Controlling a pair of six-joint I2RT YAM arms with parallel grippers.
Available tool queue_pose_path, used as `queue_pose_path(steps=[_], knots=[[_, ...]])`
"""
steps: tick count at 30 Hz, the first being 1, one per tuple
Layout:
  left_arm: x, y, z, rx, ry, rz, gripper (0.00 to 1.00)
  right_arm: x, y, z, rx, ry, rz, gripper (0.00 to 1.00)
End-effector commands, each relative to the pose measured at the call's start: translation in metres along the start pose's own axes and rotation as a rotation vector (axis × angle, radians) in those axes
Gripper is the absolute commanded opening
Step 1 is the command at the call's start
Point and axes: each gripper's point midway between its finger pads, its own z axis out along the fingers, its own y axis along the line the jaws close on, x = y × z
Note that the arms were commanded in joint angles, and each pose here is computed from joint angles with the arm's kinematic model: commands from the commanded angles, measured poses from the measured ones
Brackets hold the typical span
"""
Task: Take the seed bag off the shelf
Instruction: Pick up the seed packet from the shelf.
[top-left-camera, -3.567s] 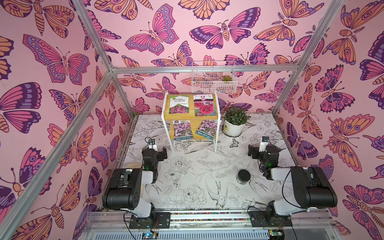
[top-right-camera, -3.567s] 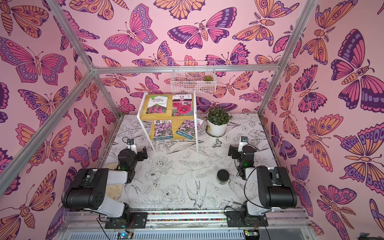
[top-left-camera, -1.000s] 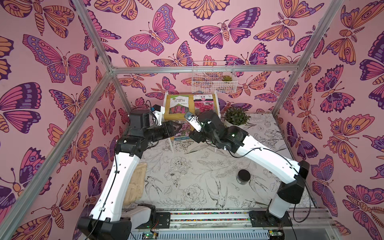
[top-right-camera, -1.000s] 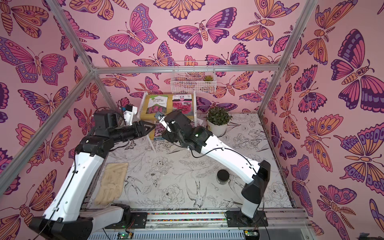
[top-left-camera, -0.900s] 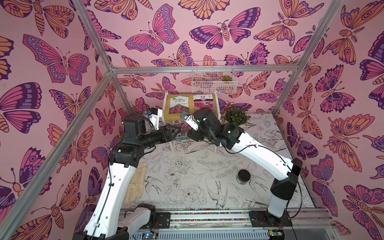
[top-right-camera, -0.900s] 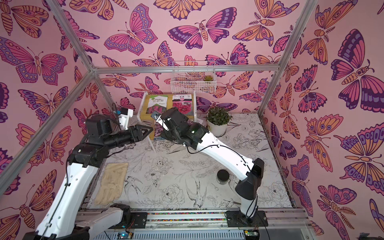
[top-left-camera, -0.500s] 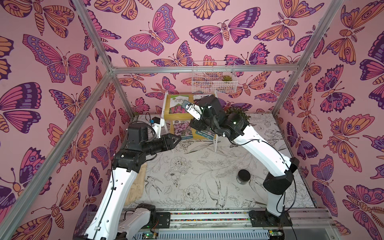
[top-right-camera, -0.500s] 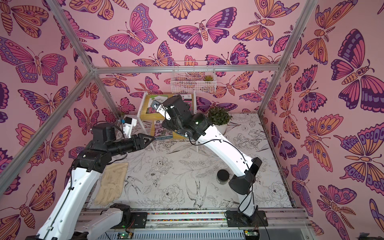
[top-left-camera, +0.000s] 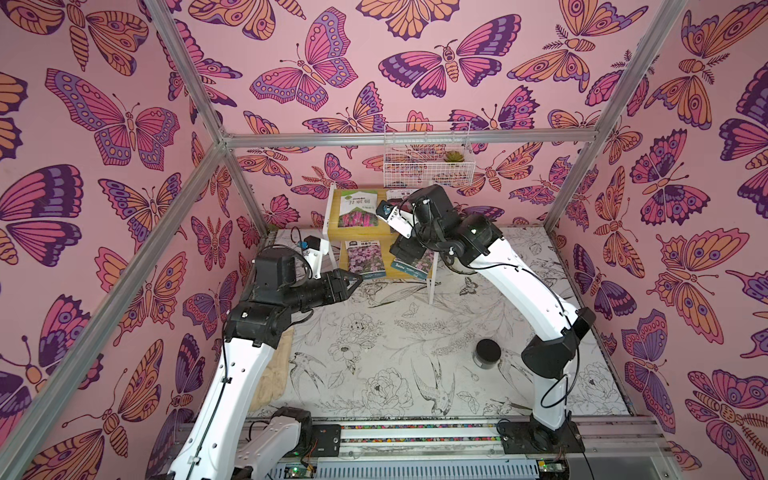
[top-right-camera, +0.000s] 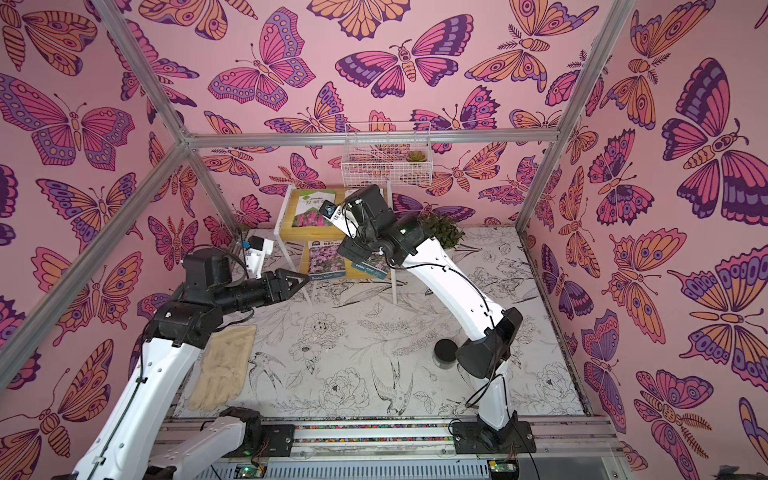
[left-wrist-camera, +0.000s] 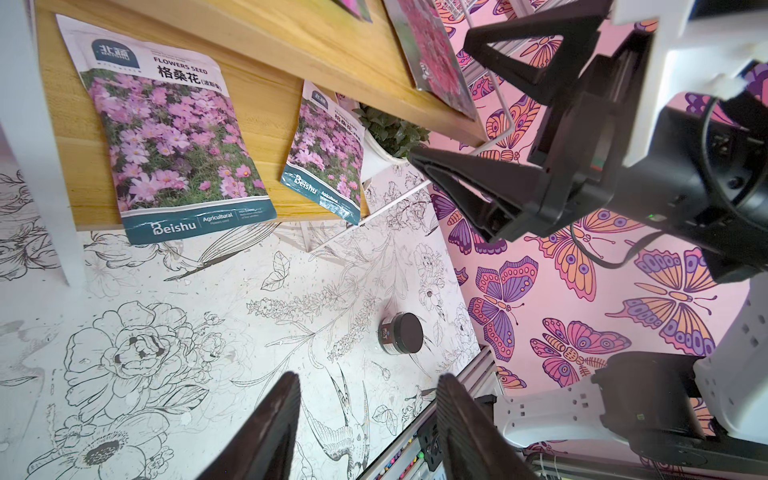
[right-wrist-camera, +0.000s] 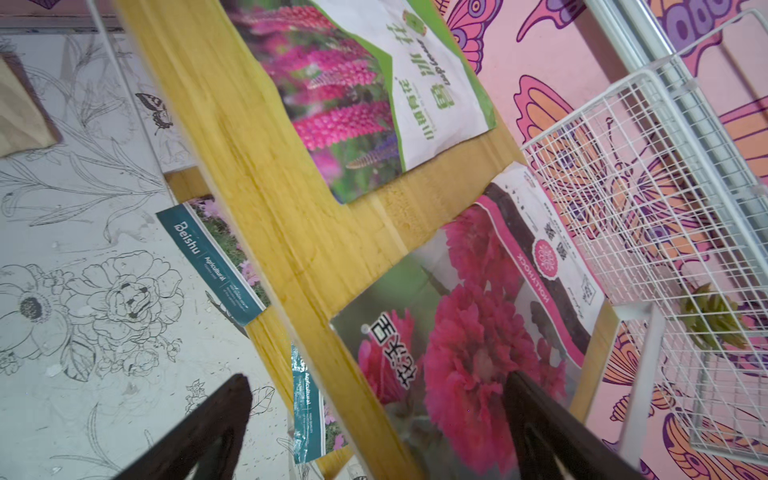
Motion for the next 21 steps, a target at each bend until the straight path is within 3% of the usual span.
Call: queue_pose_path(steps=[1,8,16,21], knots=[[0.002,0.003,0.001,-0.010,0.000,0.014,0.56,0.005,0.009,0.007,-0.052,0.018,0.009,0.96],[0.000,0.000,-0.002,-0.006,-0.010,0.019,0.56,0.017,0.013,0.015,-0.085,0.062,0.020,0.85],[0.000,0.002,-0.001,-0.014,-0.010,0.018,0.56,0.021,0.017,0.009,-0.104,0.072,0.044,0.53],[0.000,0.003,-0.001,-0.019,-0.012,0.020,0.56,0.021,0.020,0.000,-0.120,0.060,0.065,0.51]])
